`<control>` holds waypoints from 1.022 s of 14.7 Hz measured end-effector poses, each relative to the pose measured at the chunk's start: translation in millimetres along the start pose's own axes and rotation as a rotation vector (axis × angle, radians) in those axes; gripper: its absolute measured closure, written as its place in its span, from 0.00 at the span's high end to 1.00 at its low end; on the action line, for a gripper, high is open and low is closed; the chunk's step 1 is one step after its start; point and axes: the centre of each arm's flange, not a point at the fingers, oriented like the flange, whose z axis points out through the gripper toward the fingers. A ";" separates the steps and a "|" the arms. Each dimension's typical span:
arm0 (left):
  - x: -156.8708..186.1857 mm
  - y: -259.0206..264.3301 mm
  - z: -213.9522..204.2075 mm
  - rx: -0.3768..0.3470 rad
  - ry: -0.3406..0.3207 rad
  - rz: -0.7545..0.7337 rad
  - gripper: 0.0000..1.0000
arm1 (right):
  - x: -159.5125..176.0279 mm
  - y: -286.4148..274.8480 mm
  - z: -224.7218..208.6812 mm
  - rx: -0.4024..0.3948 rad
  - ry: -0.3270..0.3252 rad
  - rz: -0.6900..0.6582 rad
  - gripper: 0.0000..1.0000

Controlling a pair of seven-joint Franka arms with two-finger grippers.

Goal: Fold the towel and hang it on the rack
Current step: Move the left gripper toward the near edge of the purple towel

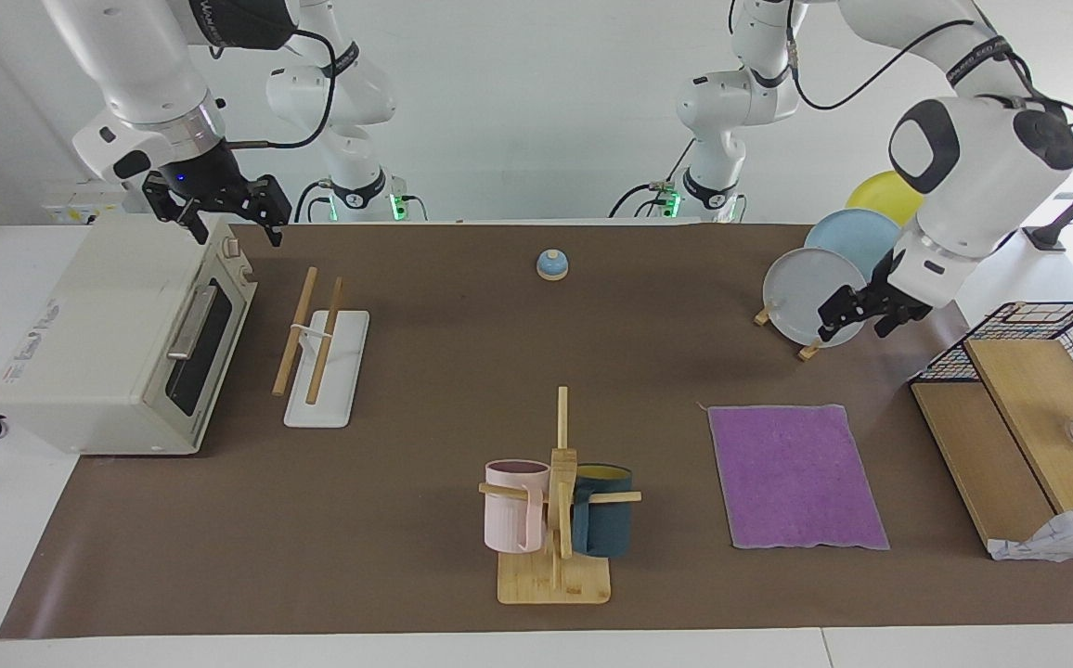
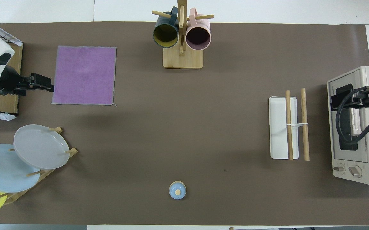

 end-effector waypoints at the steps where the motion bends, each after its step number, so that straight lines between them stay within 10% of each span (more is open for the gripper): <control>1: 10.3 -9.7 22.8 -0.004 0.001 0.010 1.00 | 0.0 0.0 0.0 0.000 0.000 0.000 1.00; 15: 22.5 -94.4 162.3 -0.100 -0.044 0.049 0.97 | -0.1 -1.1 0.0 0.000 0.000 -0.002 1.00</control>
